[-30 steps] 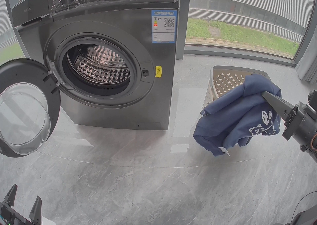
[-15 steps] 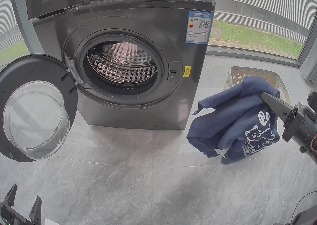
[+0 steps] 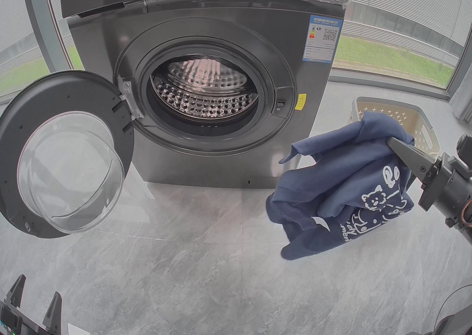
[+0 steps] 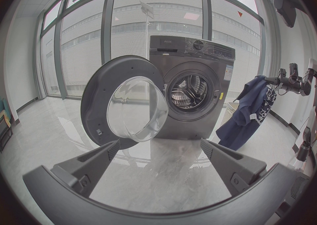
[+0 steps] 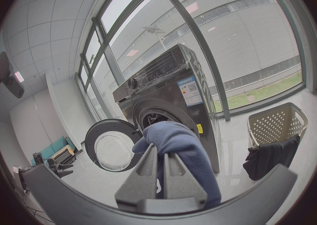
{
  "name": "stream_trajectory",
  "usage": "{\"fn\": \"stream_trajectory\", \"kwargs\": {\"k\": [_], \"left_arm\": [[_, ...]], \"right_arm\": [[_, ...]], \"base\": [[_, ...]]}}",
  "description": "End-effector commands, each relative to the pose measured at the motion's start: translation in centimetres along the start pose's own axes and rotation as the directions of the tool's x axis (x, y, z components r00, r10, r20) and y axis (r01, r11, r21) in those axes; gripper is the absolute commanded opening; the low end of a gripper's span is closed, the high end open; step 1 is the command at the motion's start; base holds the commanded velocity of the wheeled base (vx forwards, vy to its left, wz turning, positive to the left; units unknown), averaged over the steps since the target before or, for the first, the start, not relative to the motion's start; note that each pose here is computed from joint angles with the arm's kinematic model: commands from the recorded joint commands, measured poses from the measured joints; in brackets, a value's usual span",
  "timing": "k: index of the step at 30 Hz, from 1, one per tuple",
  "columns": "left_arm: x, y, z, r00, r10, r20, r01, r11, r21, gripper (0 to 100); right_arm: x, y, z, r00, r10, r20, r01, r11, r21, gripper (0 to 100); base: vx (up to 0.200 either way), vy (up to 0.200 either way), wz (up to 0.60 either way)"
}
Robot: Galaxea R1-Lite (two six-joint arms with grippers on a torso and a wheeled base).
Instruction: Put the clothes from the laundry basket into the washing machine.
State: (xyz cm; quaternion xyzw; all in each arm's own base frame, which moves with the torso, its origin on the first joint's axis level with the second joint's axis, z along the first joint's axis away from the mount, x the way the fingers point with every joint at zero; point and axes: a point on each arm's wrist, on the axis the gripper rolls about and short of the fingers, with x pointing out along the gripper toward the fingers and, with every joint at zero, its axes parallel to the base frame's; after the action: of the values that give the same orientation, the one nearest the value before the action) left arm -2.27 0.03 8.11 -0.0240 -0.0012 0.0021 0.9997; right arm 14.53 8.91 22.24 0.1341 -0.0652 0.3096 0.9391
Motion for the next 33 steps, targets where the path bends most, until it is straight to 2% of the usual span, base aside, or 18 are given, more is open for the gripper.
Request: {"fn": "stream_trajectory", "kwargs": {"k": [1, 8, 23, 33], "left_arm": [[-0.01, 0.03, -0.53, 1.000, 0.000, 0.001, 0.000, 1.000, -0.001, 100], [-0.01, 0.03, -0.53, 1.000, 0.000, 0.001, 0.000, 1.000, -0.001, 100], [-0.01, 0.03, -0.53, 1.000, 0.000, 0.001, 0.000, 1.000, -0.001, 100], [-0.01, 0.03, -0.53, 1.000, 0.000, 0.001, 0.000, 1.000, -0.001, 100]], "right_arm": [[0.04, -0.05, -0.03, 1.000, -0.004, -0.001, 0.004, 1.000, 0.000, 0], [0.07, -0.06, -0.07, 1.000, -0.004, -0.003, 0.004, 1.000, 0.000, 0], [0.08, -0.05, -0.01, 1.000, -0.004, 0.000, 0.004, 1.000, 0.000, 0], [0.08, -0.03, -0.02, 1.000, -0.002, 0.000, 0.002, 1.000, 0.000, 0]], "base": [[0.000, 0.000, 0.00], [0.000, 0.000, 0.00], [0.000, 0.200, 0.00], [0.000, 0.000, 0.00]]}}
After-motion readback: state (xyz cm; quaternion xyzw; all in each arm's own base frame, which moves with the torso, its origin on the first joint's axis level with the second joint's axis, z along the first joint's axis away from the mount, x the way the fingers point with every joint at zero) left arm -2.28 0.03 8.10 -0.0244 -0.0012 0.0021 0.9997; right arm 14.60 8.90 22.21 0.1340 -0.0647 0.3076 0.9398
